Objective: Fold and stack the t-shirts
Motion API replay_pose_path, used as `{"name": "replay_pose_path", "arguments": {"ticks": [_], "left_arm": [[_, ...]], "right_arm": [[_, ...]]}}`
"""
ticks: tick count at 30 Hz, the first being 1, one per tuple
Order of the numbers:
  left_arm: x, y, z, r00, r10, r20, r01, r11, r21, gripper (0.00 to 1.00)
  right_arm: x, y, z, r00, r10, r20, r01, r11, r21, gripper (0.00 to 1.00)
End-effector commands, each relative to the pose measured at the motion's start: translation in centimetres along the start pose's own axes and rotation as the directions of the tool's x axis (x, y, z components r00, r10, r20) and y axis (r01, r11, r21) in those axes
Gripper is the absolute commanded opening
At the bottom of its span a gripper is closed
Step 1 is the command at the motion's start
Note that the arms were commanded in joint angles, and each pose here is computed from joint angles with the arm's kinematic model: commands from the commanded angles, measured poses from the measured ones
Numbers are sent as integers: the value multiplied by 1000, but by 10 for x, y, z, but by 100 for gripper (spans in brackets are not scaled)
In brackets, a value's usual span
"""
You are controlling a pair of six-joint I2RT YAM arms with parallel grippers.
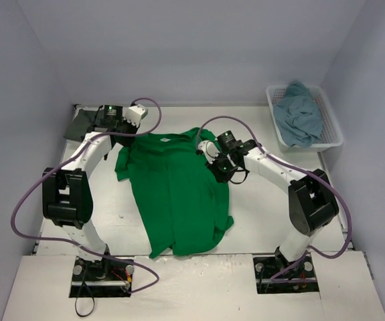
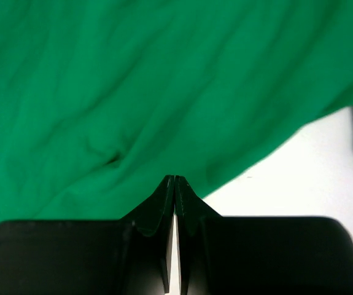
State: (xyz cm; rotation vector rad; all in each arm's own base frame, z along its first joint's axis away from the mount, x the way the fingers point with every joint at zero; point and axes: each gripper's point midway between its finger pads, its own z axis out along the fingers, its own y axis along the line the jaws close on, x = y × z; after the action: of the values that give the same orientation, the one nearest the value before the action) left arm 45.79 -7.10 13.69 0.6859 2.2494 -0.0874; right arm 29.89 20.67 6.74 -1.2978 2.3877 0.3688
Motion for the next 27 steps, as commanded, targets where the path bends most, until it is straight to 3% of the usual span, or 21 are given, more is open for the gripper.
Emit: {"name": "replay_pose_path", "arguments": {"ticks": [1,9,27], "left_arm": [[-34,10,-34,995,-3,97,7,999,-39,0],[-31,9,-29,996,-26,80,29,999,-32,0],[-9,6,0,1000,-28,-2,28,1000,2,0]], "right_arm": [[-11,20,-16,997,-45,63,47,998,-33,0],[21,55,4,995,-92,-34,88,990,-107,0],[85,55,38,954,-108,-281,91,993,-74,0]]}}
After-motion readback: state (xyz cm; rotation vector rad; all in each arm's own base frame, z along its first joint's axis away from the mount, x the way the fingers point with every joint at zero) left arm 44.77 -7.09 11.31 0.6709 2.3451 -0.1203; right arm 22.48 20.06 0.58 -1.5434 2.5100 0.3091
